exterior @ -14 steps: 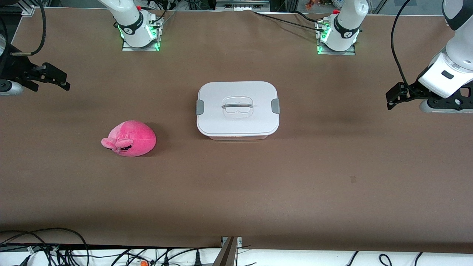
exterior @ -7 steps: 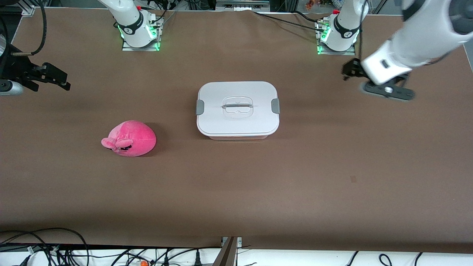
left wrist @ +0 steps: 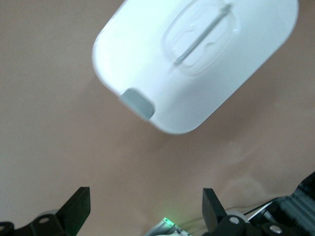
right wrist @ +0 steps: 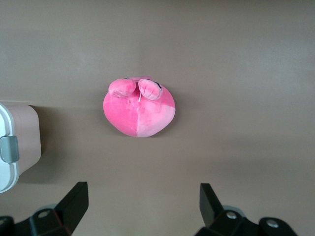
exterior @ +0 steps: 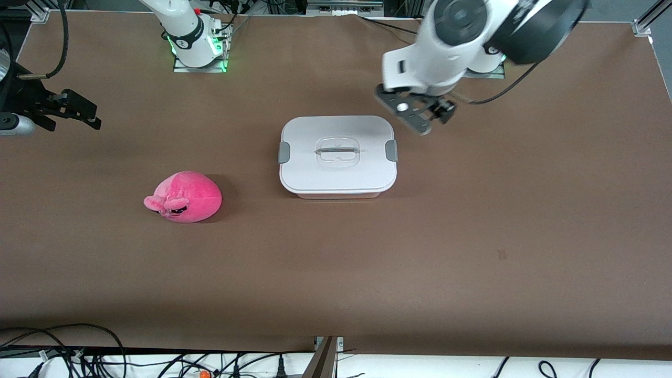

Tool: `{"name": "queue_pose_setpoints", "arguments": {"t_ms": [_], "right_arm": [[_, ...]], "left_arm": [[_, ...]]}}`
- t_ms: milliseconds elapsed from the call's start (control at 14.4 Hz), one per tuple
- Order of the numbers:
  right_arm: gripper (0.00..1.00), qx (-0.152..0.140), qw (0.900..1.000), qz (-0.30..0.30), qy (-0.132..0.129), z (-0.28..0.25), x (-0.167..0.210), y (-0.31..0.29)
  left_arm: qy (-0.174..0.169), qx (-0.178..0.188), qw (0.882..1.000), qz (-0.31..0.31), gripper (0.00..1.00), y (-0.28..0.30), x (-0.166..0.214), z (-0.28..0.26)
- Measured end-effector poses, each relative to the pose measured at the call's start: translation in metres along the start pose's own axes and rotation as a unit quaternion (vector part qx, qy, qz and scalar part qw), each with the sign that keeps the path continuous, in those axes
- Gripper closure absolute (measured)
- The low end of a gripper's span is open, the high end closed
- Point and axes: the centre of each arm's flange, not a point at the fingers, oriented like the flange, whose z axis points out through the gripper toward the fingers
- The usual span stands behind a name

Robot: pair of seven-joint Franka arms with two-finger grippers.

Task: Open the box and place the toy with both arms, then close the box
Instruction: 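Move the left gripper over the white box lid handle, then lower the left gripper and grasp the lid handle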

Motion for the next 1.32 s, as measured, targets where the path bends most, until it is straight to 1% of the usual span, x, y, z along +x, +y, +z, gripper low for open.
{"name": "queue_pose_setpoints", "arguments": {"t_ms": [139, 208, 347, 416, 486, 624, 763, 833, 902, 971, 1180, 1249, 1318], "right_arm": [[0.0, 0.0, 1.0, -0.008, 0.001, 0.0, 0.0, -0.008], [0.0, 0.0, 1.0, -0.011, 0.001, 0.0, 0.0, -0.012], [0.0, 0.0, 1.0, -0.014, 0.001, 0.0, 0.0, -0.015], [0.0, 0.0, 1.0, -0.014, 0.001, -0.001, 0.0, -0.015], [0.0, -0.001, 1.0, -0.014, 0.002, -0.001, 0.0, -0.015], [0.0, -0.001, 1.0, -0.012, 0.002, -0.001, 0.0, -0.012], [0.0, -0.001, 1.0, -0.008, 0.002, -0.001, 0.001, -0.008], [0.0, -0.001, 1.0, -0.007, 0.001, 0.0, 0.001, -0.006], [0.0, -0.001, 1.0, -0.006, 0.001, 0.001, 0.001, -0.006], [0.0, -0.001, 1.0, -0.006, 0.0, 0.002, 0.002, -0.005], [0.0, -0.001, 1.0, -0.004, -0.002, 0.004, 0.003, -0.004], [0.0, -0.001, 1.0, -0.004, -0.001, 0.004, 0.004, -0.003], [0.0, -0.001, 1.0, -0.003, -0.001, 0.004, 0.004, -0.003]], "left_arm": [[-0.017, -0.012, 0.998, 0.063, 0.0, 0.004, 0.044, 0.041], [-0.014, -0.017, 0.996, 0.089, 0.0, 0.005, 0.062, 0.059], [0.013, -0.016, 0.992, 0.126, 0.0, 0.019, 0.096, 0.088], [0.026, -0.011, 0.99, 0.139, 0.0, 0.034, 0.11, 0.1], [0.032, 0.0, 0.987, 0.155, 0.0, 0.054, 0.122, 0.114], [0.026, 0.032, 0.981, 0.189, 0.0, 0.093, 0.138, 0.144], [0.025, 0.057, 0.976, 0.209, 0.0, 0.112, 0.148, 0.162], [0.025, 0.061, 0.976, 0.21, 0.07, 0.111, 0.149, 0.163], [0.027, 0.064, 0.976, 0.207, 0.07, 0.107, 0.149, 0.16], [0.03, 0.065, 0.976, 0.205, 0.11, 0.104, 0.15, 0.157], [0.034, 0.065, 0.976, 0.203, 0.43, 0.101, 0.15, 0.153], [0.034, 0.066, 0.976, 0.203, 0.56, 0.101, 0.15, 0.153], [0.035, 0.066, 0.976, 0.203, 0.65, 0.101, 0.15, 0.152]]}}
